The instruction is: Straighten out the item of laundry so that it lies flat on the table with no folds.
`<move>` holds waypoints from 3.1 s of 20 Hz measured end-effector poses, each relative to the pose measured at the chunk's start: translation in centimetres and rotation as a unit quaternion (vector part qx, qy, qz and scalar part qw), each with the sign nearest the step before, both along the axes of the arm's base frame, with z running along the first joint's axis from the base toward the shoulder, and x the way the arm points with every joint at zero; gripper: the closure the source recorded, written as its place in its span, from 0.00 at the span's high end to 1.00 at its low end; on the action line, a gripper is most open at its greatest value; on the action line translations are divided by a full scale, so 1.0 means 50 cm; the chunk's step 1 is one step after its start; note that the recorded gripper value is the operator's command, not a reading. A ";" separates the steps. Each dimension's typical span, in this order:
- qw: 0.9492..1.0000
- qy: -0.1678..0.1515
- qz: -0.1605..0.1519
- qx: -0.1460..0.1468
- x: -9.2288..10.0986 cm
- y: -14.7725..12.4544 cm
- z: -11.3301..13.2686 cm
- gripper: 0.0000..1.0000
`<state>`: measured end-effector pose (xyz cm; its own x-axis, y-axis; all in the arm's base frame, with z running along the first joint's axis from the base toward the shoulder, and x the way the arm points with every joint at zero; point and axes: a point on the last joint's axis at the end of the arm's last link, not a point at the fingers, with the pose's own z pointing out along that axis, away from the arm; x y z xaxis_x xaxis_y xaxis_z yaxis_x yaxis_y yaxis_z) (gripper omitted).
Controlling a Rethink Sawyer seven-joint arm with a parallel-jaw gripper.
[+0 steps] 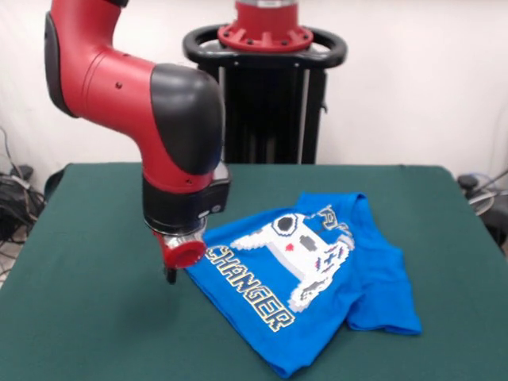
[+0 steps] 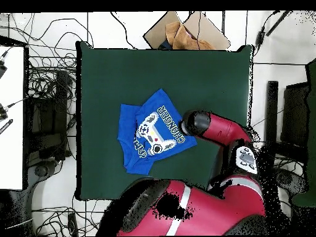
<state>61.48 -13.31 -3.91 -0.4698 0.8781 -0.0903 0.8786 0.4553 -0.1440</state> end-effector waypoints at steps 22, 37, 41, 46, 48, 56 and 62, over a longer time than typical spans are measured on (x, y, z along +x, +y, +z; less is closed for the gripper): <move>0.997 0.035 0.049 0.053 -0.068 0.185 -0.017 0.00; 0.990 0.068 0.123 -0.009 -0.073 0.244 -0.044 0.00; 0.987 0.079 0.137 -0.028 -0.068 0.253 -0.046 0.00; 0.983 0.087 0.155 -0.053 -0.062 0.259 -0.049 0.00; 0.982 0.087 0.158 -0.059 -0.062 0.259 -0.049 0.00; 0.980 0.086 0.159 -0.084 -0.051 0.219 -0.052 0.00; 0.978 0.083 0.157 -0.110 -0.034 0.164 -0.057 0.00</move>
